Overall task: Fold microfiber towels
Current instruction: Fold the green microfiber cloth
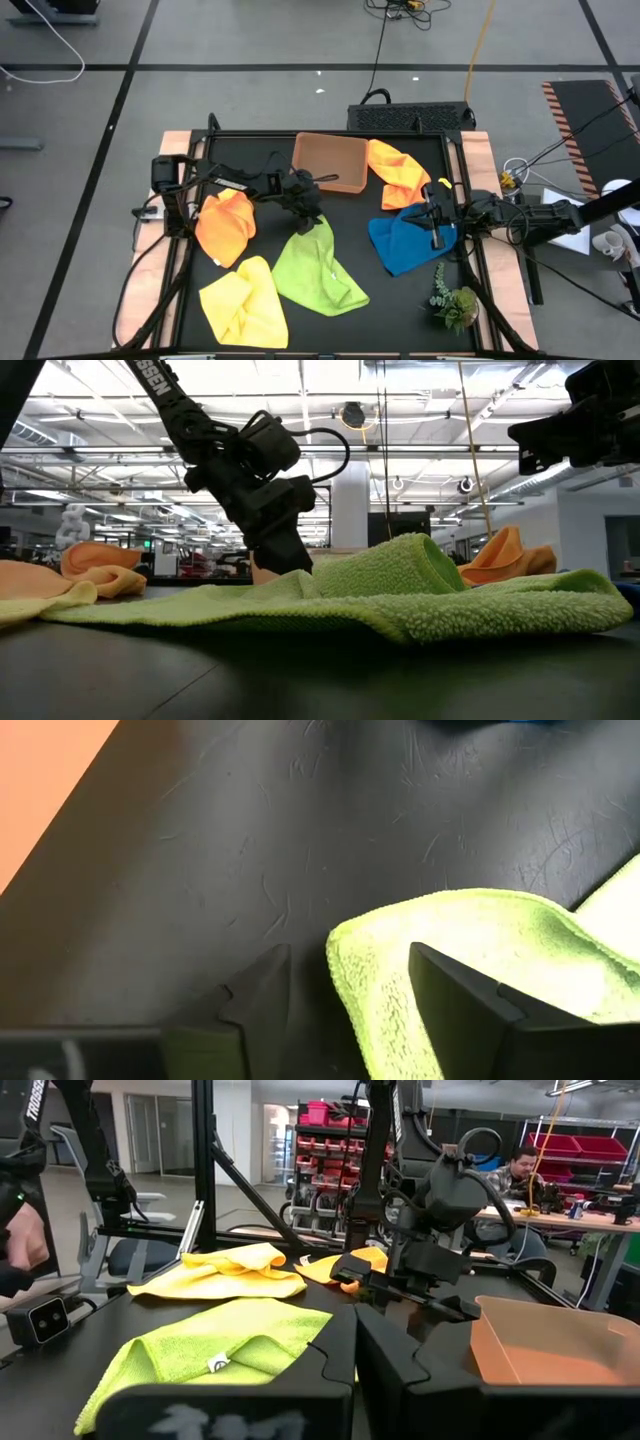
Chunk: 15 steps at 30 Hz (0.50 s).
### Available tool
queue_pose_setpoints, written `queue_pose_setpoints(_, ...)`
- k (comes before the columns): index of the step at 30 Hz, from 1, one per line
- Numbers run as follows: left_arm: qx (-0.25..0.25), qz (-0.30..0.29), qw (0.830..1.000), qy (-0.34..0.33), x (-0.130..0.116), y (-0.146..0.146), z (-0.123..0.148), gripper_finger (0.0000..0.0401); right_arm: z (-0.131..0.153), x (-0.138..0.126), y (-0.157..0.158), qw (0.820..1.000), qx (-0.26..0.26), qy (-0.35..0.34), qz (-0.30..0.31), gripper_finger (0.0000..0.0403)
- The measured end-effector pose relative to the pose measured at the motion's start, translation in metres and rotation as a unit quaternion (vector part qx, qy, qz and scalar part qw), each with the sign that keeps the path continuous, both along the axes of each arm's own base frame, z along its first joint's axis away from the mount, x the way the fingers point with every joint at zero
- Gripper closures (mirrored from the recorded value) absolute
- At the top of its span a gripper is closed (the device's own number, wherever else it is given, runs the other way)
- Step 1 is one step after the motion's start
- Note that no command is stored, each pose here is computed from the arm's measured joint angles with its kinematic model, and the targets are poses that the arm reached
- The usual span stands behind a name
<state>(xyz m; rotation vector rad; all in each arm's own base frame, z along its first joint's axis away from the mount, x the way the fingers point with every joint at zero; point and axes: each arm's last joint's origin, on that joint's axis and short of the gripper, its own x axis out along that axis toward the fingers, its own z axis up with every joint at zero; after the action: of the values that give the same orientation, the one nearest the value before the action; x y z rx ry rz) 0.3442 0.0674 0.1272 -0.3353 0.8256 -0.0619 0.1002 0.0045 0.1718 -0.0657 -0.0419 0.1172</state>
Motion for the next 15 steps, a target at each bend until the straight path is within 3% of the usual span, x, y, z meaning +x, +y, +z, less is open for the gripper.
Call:
queue_pose_setpoints(7,0.012,-0.016,1.0,-0.006,0.0009,-0.0028,0.0005,0.0312,-0.0001,0.0,0.0,1.0,0.0,0.0,-0.001,0.0403)
queue_pose_setpoints(11,0.038,-0.053,0.998,-0.008,0.0006,-0.0069,-0.0004,0.0382,-0.0001,0.0,0.0,1.0,-0.001,0.0,-0.001,0.0403)
queue_pose_setpoints(15,0.051,-0.068,0.996,-0.022,0.0026,-0.009,0.001,0.0393,-0.0001,0.0,0.0,1.0,-0.001,0.0,-0.001,0.0403)
